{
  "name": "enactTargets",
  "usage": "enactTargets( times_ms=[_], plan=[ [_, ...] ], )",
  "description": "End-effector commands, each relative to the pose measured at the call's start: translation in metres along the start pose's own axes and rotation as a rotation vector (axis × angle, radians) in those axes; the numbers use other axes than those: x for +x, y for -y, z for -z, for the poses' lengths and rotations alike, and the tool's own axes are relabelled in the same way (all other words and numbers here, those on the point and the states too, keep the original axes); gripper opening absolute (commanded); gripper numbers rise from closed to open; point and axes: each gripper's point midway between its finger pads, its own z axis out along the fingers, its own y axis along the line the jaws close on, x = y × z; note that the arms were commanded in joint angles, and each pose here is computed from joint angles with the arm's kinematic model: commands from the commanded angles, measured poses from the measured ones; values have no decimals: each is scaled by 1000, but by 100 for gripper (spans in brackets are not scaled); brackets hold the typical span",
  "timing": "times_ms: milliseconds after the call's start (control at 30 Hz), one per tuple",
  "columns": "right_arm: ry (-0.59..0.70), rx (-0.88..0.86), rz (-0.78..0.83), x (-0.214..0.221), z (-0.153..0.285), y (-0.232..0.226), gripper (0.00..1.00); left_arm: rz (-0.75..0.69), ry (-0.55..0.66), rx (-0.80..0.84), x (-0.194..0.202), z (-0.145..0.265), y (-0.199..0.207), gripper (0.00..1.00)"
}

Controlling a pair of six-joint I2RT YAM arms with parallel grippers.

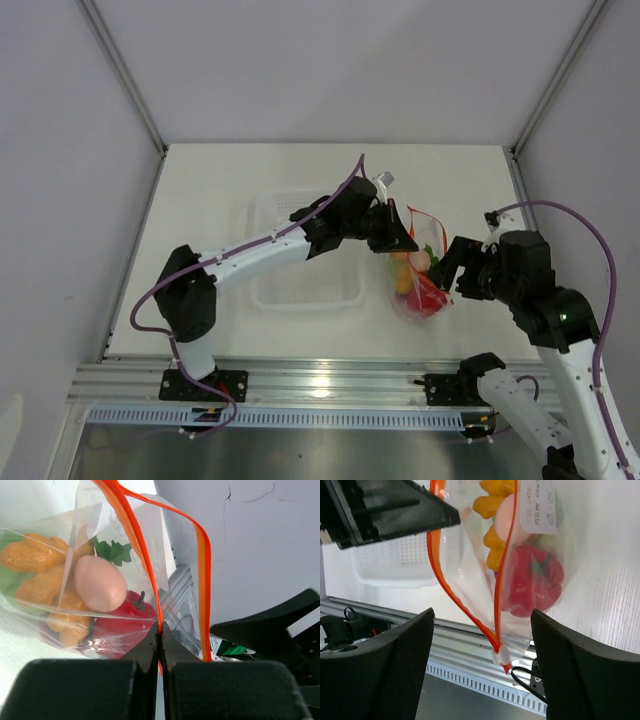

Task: Place the food in the zip-top bag and seal the zipper
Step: Adjust the zipper food storage bag at the center of the board.

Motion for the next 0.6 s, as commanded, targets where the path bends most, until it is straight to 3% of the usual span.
enactTargets(
  times_ms=[0, 467, 567],
  plan=[
    [48, -47, -6, 4, 7, -3, 79, 16, 22, 78, -12, 5, 26, 1],
    [131, -160, -71, 34, 21, -3, 75, 62, 21, 89, -14, 3, 24, 0],
    [99, -107, -101, 47, 13, 10, 73, 69, 21, 99, -15, 3, 26, 0]
  ],
)
